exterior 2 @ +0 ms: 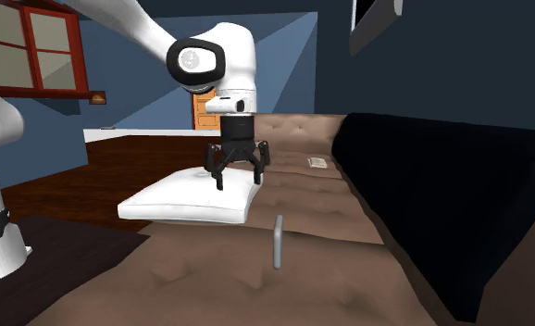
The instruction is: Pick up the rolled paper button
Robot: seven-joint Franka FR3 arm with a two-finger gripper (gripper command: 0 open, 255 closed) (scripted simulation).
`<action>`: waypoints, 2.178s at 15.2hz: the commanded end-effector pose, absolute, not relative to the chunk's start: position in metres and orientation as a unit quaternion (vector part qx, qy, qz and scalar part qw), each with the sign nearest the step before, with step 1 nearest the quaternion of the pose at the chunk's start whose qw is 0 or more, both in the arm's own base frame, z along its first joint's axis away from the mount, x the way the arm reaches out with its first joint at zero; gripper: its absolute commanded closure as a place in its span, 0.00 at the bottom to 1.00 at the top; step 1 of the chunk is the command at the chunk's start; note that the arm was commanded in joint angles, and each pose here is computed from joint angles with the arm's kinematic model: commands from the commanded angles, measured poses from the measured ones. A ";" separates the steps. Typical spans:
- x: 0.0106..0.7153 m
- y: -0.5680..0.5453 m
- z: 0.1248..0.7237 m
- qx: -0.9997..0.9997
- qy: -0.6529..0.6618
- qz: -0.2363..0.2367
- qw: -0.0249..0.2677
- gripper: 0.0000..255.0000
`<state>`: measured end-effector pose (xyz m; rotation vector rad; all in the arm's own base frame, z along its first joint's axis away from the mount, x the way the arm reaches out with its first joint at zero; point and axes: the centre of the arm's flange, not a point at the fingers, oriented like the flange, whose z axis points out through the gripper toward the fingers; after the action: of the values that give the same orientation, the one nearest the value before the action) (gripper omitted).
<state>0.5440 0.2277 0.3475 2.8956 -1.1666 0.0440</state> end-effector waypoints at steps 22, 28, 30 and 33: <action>0.629 0.270 0.232 0.894 -0.447 0.002 0.006 1.00; 0.629 0.269 0.232 0.894 -0.447 0.002 0.006 1.00; 0.629 0.269 0.242 0.894 -0.447 0.002 0.006 1.00; 0.629 0.269 0.258 0.894 -0.447 0.002 0.006 1.00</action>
<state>0.6288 0.2693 0.2530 2.7996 -1.4011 0.0063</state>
